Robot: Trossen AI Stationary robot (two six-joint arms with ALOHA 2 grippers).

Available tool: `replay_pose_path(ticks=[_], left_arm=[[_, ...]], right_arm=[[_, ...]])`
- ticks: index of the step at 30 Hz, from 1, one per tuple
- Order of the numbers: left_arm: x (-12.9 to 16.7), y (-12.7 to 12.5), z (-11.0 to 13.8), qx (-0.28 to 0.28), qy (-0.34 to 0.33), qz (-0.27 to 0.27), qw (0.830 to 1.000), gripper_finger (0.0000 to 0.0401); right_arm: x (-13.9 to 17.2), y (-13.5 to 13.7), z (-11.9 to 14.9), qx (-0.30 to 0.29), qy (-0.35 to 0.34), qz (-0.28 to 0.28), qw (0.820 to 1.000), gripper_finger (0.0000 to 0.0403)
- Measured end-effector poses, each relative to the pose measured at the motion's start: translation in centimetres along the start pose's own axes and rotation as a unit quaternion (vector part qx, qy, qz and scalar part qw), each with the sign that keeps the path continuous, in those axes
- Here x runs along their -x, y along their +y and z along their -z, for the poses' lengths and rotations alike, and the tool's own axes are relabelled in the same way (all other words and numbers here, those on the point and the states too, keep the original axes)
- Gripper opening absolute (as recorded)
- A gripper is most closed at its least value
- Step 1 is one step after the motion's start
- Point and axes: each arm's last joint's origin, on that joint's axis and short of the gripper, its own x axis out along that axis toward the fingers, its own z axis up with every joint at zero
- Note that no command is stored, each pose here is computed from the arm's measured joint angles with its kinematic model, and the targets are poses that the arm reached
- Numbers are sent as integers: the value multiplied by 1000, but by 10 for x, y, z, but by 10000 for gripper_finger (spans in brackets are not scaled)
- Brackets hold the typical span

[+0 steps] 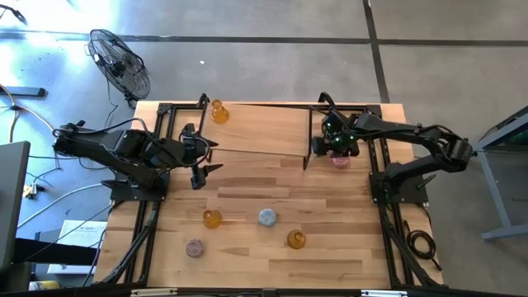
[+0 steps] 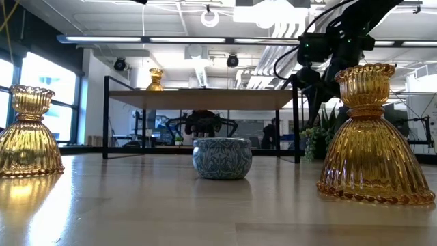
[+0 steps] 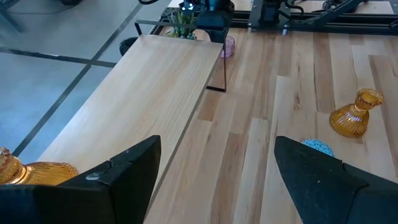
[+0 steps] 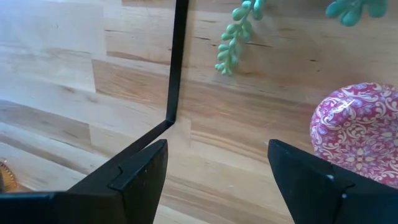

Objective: Pick & Place candle stick holders
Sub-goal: Put the pink scented candle on the shelf

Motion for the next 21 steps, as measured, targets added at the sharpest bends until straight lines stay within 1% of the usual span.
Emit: replay_pose_path(ticks=[6,10,14,21], left_arm=[[0,0,0,0,0,0,1000,309],[0,0,0,0,0,0,1000,309],[0,0,0,0,0,0,1000,309],[0,0,0,0,0,0,1000,309]], right_arm=[[0,0,1,0,11,-8,1000,273],[0,1,3,19,37,-21,999,273],[0,-1,4,38,40,-11,998,273],[-1,1,10,43,58,-13,997,275]])
